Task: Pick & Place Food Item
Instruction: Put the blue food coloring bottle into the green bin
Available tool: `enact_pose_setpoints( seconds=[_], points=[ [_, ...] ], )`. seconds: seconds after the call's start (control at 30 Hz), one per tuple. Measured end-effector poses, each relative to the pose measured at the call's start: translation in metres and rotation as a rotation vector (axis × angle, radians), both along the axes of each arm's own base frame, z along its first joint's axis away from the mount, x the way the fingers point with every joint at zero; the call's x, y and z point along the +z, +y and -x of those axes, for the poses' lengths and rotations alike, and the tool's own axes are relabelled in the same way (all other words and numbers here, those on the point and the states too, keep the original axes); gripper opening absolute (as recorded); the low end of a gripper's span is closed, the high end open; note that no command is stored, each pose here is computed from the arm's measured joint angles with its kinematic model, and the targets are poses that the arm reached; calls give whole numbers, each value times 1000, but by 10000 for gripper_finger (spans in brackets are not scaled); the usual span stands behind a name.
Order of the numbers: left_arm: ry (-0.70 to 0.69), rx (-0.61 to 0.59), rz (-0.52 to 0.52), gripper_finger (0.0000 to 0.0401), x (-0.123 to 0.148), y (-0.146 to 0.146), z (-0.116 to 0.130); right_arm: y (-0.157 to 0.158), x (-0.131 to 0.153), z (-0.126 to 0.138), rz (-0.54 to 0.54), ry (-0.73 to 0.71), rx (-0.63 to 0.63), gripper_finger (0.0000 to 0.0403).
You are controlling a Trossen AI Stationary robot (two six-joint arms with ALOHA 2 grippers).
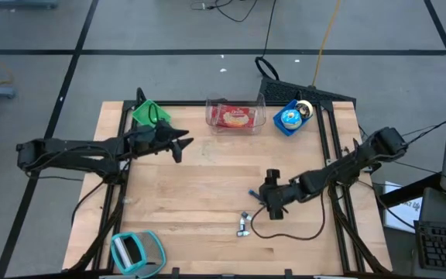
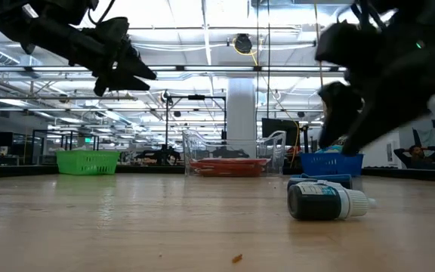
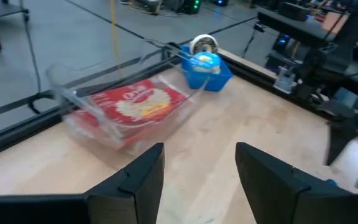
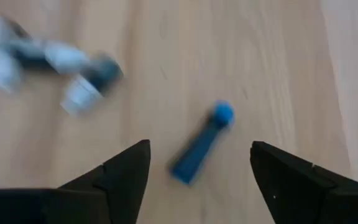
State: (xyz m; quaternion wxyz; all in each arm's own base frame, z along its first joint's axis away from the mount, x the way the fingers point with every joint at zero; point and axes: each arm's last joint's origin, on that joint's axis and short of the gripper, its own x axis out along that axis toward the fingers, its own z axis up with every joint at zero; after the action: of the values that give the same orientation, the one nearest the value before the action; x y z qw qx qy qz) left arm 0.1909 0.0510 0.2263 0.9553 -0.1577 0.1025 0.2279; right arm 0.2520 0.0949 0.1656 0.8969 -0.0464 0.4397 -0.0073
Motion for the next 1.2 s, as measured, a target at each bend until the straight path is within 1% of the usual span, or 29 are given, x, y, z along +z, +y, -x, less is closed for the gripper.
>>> enact_pose_setpoints(
  seconds=[0.13, 0.23, 0.3, 0.43, 0.53, 0.6, 0.73, 0.8, 0.9, 1.03, 1.2],
  points=[
    [-12, -22, 0, 204, -5, -2, -10, 8, -8, -2, -19, 0, -41, 271],
    [-14, -30, 0, 201, -9, -3, -17, 9, -12, -2, -26, 16, -57, 265],
    [-15, -31, -1, 198, -12, -2, -21, 7, -14, -3, -29, 22, -64, 259],
    [2, -33, -3, 194, -20, -1, -28, 3, -15, -5, -79, 32, -74, 250],
    [16, -44, -15, 194, -24, 0, -32, -4, -23, -3, -89, 12, -94, 243],
    [24, -79, -35, 195, -26, -1, -34, -9, -31, 1, -119, 10, -107, 238],
    [10, -237, -76, 192, -25, -7, -38, -17, -43, 6, -199, -28, -124, 227],
    [5, -303, -105, 189, -24, -11, -39, -20, -48, 10, -204, -43, -130, 221],
    [5, -365, -142, 184, -23, -17, -40, -23, -52, 13, -196, -54, -120, 212],
    [-19, -402, -183, 180, -20, -23, -41, -24, -55, 16, -172, -47, -103, 195],
    [-35, -409, -184, 181, -19, -26, -42, -24, -55, 17, -149, -48, -109, 166]
  ],
)
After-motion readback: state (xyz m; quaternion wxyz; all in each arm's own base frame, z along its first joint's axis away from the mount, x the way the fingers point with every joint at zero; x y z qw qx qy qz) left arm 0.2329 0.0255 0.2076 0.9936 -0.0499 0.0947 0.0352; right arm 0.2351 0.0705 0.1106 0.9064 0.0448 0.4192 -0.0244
